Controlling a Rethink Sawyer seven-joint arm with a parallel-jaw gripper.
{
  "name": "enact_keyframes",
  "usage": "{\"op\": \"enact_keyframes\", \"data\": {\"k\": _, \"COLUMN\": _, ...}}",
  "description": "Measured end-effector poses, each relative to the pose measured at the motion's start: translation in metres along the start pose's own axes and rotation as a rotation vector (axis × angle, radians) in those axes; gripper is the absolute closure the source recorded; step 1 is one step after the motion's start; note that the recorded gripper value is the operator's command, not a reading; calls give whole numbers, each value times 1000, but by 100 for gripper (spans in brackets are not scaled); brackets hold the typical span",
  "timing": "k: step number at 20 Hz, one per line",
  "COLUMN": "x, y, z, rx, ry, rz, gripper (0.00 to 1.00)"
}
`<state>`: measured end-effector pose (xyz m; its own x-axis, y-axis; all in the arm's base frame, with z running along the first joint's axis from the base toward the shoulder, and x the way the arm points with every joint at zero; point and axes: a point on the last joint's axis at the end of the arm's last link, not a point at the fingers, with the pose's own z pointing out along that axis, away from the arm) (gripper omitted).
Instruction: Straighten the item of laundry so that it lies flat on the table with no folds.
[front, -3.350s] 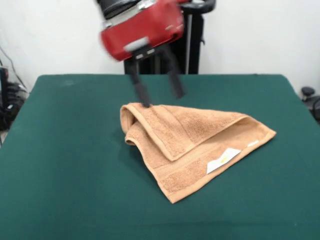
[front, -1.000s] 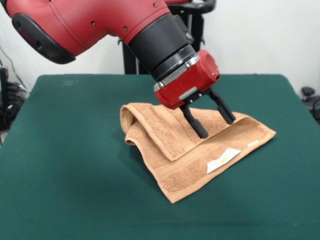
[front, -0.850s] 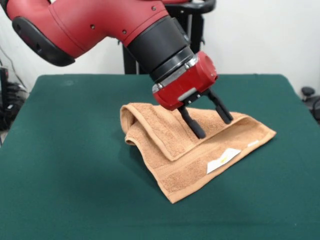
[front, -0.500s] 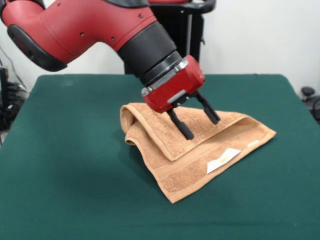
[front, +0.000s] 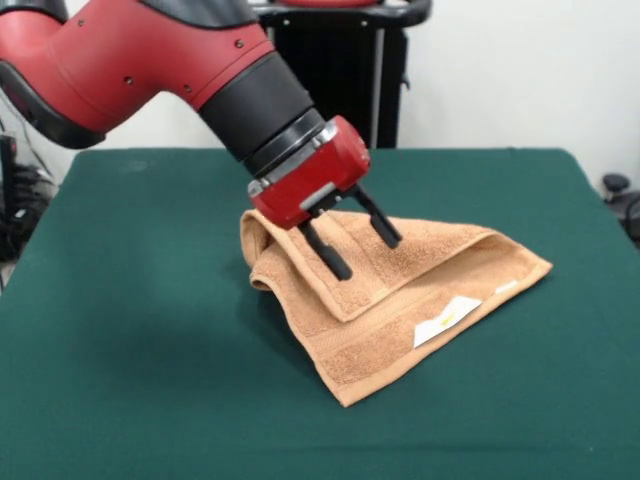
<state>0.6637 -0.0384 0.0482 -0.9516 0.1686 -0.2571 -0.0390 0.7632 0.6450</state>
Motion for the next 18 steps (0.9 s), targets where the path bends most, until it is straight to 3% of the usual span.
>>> {"op": "enact_keyframes", "data": {"k": 11, "x": -8, "y": -31, "z": 10, "rx": 4, "ry": -10, "rz": -51, "gripper": 0}}
{"op": "enact_keyframes", "data": {"k": 18, "x": 6, "y": -54, "z": 27, "rx": 40, "ry": 5, "rz": -82, "gripper": 0}}
